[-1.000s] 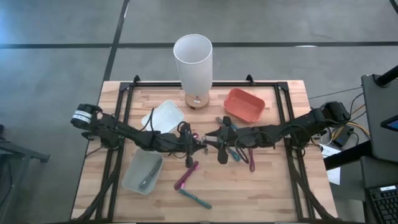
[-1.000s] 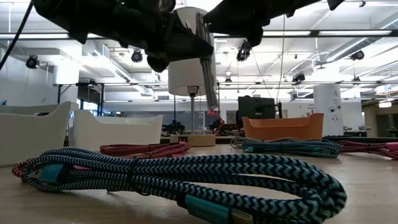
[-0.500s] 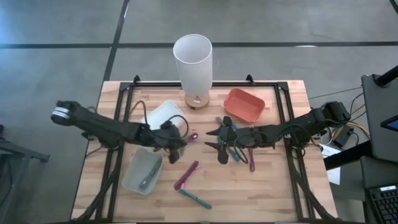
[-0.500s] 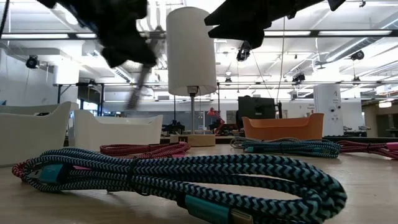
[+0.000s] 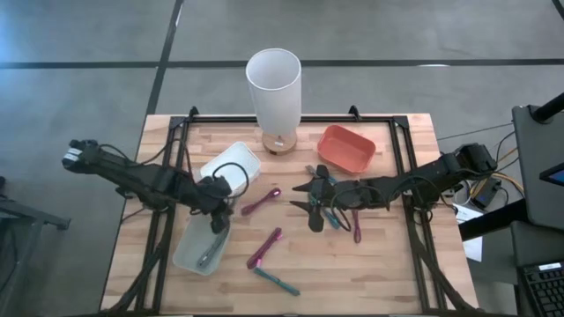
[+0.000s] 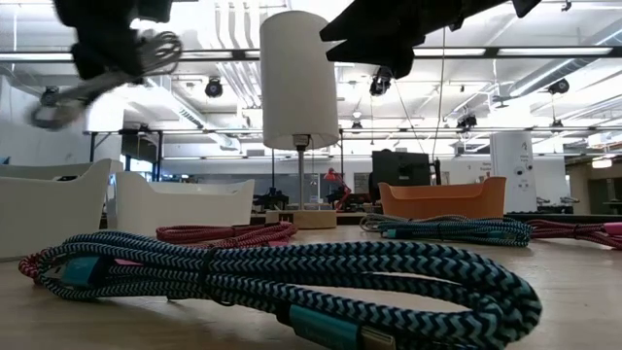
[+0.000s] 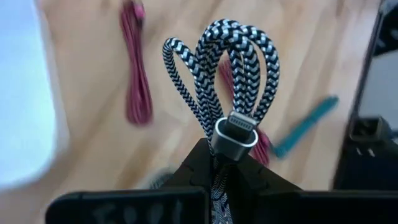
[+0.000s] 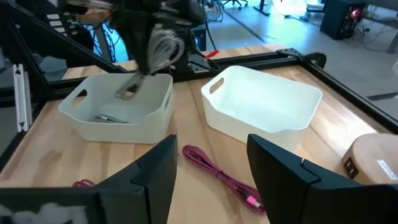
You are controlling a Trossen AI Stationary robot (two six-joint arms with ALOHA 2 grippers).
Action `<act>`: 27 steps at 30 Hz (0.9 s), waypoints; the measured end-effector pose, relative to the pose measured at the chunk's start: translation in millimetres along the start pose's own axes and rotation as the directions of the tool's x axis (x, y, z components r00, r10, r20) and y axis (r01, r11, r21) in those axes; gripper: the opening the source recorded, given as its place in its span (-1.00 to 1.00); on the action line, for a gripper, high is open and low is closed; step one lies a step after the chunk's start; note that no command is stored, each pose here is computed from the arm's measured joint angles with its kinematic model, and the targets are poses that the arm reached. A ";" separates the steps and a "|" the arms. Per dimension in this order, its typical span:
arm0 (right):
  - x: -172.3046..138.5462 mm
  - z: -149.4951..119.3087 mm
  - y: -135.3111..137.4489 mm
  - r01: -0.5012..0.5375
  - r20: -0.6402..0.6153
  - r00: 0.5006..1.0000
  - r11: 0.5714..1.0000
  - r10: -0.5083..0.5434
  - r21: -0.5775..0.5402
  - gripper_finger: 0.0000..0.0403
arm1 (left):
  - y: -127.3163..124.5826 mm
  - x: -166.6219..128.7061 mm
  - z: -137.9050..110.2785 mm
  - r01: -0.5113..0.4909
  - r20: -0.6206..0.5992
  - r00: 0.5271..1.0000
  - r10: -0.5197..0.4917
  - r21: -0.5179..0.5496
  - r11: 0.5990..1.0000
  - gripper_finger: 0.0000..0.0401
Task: Pick & Place USB Port
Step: Put the bottom white and black charger cable into the gray bin
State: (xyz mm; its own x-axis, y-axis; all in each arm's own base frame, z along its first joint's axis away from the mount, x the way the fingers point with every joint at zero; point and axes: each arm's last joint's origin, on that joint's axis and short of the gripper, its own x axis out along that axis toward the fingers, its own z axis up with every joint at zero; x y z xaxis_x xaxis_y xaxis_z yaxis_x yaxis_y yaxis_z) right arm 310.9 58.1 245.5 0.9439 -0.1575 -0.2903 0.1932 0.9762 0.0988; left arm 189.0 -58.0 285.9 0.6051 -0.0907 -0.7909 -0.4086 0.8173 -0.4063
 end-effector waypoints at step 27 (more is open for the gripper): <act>0.0 -0.4 -0.2 0.002 -0.004 1.000 1.000 -0.002 -0.016 -0.05 | 19.7 55.6 -86.2 -0.139 -0.317 0.947 0.050 -0.264 0.954 -0.91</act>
State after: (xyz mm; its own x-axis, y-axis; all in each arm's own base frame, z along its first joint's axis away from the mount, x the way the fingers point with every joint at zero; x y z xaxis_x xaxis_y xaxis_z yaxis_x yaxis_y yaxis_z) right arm 310.8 58.0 245.1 0.9424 -0.1585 -0.2946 0.1904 0.9782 0.0826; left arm 155.7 -96.0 194.6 0.3360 -0.2253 -0.9145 -0.6545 0.6424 -0.3987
